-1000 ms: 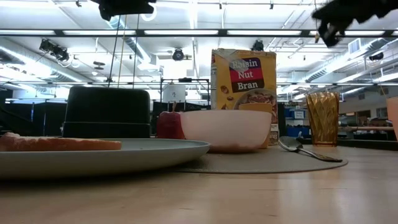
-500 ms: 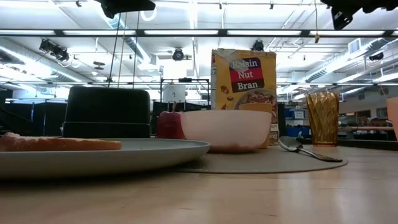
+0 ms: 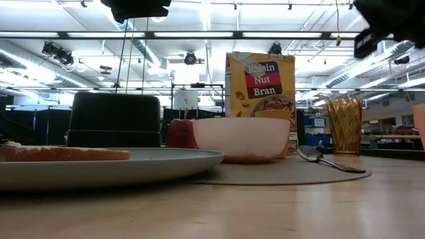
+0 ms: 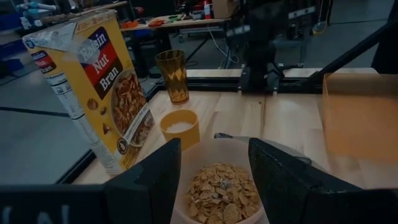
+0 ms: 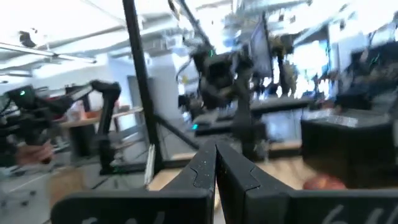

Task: Arrange a breakfast setting
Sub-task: Return to Home Position

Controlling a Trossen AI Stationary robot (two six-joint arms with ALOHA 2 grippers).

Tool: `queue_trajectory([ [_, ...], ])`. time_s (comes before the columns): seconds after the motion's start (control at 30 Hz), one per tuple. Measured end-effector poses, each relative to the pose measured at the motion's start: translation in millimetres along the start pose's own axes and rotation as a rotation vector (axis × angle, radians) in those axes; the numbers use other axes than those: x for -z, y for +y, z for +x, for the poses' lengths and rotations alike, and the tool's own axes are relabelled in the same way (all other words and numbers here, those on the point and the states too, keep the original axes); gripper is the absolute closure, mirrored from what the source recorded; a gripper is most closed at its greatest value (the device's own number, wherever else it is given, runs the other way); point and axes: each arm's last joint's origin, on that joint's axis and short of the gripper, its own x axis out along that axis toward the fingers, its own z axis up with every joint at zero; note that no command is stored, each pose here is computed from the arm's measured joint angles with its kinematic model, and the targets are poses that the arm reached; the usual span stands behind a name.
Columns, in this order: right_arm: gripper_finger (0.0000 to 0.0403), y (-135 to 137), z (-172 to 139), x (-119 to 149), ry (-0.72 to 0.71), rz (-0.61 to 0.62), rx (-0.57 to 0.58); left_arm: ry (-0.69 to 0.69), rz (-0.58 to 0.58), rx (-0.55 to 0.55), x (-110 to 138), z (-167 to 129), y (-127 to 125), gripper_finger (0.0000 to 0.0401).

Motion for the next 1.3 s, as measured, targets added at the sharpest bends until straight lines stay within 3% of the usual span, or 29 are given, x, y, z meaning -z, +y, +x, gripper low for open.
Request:
queue_trajectory([
  [0.1,0.0387,-8,-1,11,0.021,0.021,0.066,0.000,0.016,0.001,0,0,0,0.0205],
  [0.2,0.0387,-18,-1,13,0.018,-0.041,0.153,0.000,0.015,0.001,0,0,0,0.0205],
  [0.37,0.0387,-25,-1,7,-0.022,-0.095,0.158,-0.001,-0.001,0.038,1,-6,-7,0.0205],
  [0.53,0.0387,-29,-3,24,0.163,-0.101,0.151,0.000,0.000,0.072,1,-11,-13,0.0205],
  [0.63,0.0387,-32,-6,39,0.320,-0.087,0.219,0.000,-0.014,0.087,2,-13,-16,0.0205],
  [0.77,0.0386,-35,-4,41,0.335,-0.105,0.271,0.007,-0.005,0.110,3,-17,-20,0.0205],
  [0.93,0.0381,-34,-4,44,0.377,-0.153,0.238,0.019,-0.012,0.123,5,-20,-22,0.0205],
  [1.3,0.0378,-31,-4,36,0.288,-0.143,0.177,0.020,-0.035,0.105,3,-22,-19,0.0205],
])
